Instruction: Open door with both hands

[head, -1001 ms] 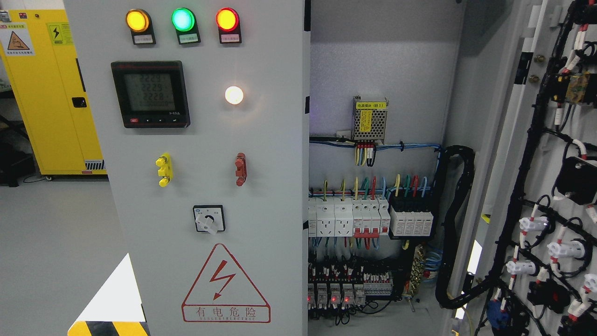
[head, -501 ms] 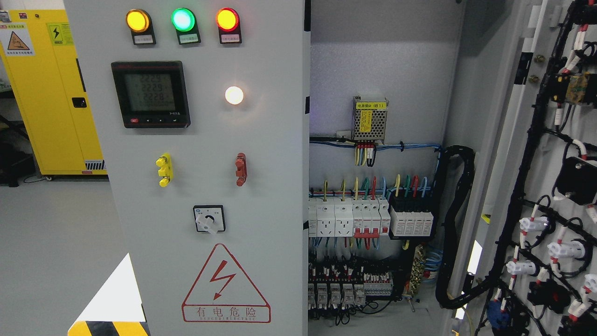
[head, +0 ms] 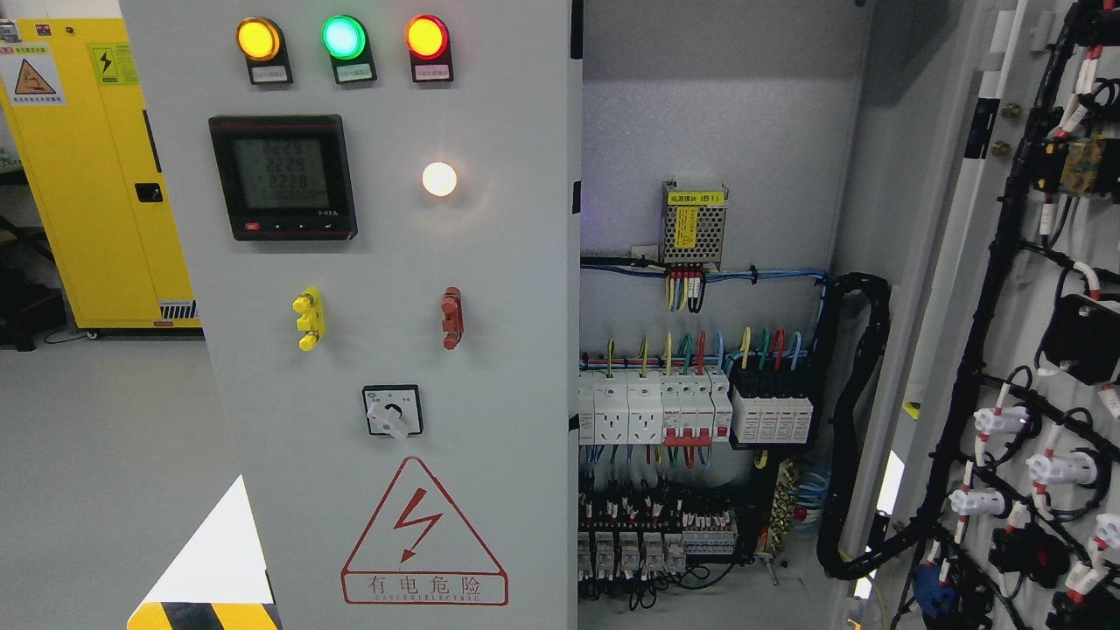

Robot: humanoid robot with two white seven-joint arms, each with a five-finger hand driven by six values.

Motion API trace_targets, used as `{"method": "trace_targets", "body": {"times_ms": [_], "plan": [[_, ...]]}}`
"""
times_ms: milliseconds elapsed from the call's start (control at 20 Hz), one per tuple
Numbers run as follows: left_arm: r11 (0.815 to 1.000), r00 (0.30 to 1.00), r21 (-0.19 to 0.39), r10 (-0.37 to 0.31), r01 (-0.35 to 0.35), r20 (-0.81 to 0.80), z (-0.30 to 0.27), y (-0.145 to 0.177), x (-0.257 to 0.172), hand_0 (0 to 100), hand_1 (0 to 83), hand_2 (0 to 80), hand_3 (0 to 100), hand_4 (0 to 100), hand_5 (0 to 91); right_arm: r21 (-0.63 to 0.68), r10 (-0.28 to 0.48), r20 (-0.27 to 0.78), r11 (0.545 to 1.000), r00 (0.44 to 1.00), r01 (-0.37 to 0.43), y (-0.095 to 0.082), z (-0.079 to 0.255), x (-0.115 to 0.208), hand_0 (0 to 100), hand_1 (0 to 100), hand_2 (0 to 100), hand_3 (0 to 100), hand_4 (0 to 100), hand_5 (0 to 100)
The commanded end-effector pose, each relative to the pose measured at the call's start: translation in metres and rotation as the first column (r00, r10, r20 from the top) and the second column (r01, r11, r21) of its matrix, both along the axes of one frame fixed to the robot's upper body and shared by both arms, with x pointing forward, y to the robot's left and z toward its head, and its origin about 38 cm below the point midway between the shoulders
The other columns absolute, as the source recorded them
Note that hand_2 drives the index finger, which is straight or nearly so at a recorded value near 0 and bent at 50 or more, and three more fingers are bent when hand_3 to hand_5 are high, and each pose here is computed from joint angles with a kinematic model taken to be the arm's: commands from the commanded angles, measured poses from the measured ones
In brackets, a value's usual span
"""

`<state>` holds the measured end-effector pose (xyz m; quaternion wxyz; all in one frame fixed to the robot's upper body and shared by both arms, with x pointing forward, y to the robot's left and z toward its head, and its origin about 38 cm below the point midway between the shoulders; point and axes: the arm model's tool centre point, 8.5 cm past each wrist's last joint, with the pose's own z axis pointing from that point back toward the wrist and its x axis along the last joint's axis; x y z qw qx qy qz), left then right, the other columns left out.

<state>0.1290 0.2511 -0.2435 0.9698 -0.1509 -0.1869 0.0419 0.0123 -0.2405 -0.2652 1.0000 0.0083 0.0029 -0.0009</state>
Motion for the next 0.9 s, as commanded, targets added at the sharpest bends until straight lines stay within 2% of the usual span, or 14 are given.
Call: {"method": "trace_targets", "body": {"times_ms": [0,300,501,551,751,851], "plan": [[0.991,0.939,0.101,0.113,-0.084,-0.326,-0.013,0.014,-0.116,0,0.0,0.0,0,0,0.0,-0.001,0.037,-0.002,0.999,0.999,-0.037,0.0,0.0,0.0,21,11,0,0,0,0],[0.995,0.937,0.099,0.019,0.017,-0.35,-0.013,0.013,-0.126,0,0.0,0.0,0,0,0.0,-0.001,0.038,-0.001,0.999,0.999,-0.038,0.0,0.0,0.0,21,11,0,0,0,0],[0.994,0.937,0.102,0.014,0.023,-0.349,-0.013,0.014,-0.127,0,0.0,0.0,0,0,0.0,-0.001,0.038,-0.001,0.999,0.999,-0.038,0.0,0.0,0.0,21,11,0,0,0,0],[0.994,0.937,0.11,0.015,0.025,-0.349,-0.013,0.014,-0.127,0,0.0,0.0,0,0,0.0,-0.001,0.038,-0.001,0.999,0.999,-0.038,0.0,0.0,0.0,21,11,0,0,0,0],[0.977,0.933,0.21,0.054,0.023,-0.356,-0.015,0.023,-0.13,0,0.0,0.0,0,0,0.0,0.001,0.037,0.004,0.999,0.999,-0.037,0.001,0.0,0.001,21,11,0,0,0,0],[0.977,0.934,0.211,0.054,0.023,-0.352,-0.015,0.022,-0.129,0,0.0,0.0,0,0,0.0,0.001,0.038,0.025,0.999,0.999,-0.038,0.001,0.0,0.007,21,11,0,0,0,0]]}}
